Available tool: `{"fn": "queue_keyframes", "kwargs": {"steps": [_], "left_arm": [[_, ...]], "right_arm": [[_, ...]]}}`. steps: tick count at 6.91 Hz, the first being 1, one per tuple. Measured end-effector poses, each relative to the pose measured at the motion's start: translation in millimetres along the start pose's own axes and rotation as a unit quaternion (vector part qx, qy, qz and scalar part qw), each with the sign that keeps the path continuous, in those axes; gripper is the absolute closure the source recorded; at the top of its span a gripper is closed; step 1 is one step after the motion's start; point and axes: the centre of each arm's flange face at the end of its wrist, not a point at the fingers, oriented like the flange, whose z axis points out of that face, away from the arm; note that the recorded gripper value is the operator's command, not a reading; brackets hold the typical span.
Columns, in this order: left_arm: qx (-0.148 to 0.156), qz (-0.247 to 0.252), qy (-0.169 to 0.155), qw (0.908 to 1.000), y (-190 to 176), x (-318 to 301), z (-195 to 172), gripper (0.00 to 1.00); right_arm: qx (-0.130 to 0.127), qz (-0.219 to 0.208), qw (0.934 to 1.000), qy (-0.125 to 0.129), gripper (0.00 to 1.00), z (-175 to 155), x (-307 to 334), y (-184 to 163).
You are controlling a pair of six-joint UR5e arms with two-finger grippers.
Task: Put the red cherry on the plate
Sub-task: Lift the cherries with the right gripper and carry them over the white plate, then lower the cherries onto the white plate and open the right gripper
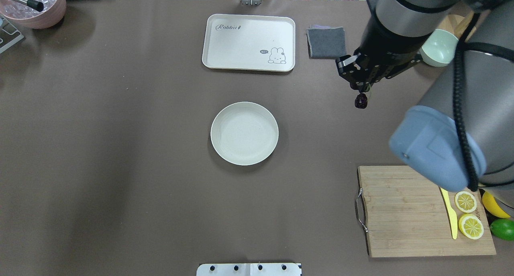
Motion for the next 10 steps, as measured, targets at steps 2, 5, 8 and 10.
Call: {"fn": "queue_keyframes", "kwargs": {"steps": [2, 5, 8, 10], "left_arm": [[0.001, 0.003, 0.0, 1.0, -4.8, 1.2, -0.2, 0.02], [0.002, 0.004, 0.0, 1.0, -10.4, 1.7, -0.1, 0.02], [0.004, 0.004, 0.001, 1.0, -6.9, 2.3, -2.9, 0.02], [0.003, 0.003, 0.001, 1.0, -6.3, 1.5, -2.1, 0.02]], "right_arm": [[0.019, 0.0, 0.9993, 0.032, 1.0, 42.4, -75.1, 0.7], [0.039, 0.014, 0.999, 0.017, 1.0, 137.6, -188.2, 25.8], [0.061, 0.012, 0.998, 0.012, 1.0, 217.0, -223.9, 0.5], [0.071, 0.013, 0.9974, 0.012, 1.0, 246.6, -239.6, -21.9]]}}
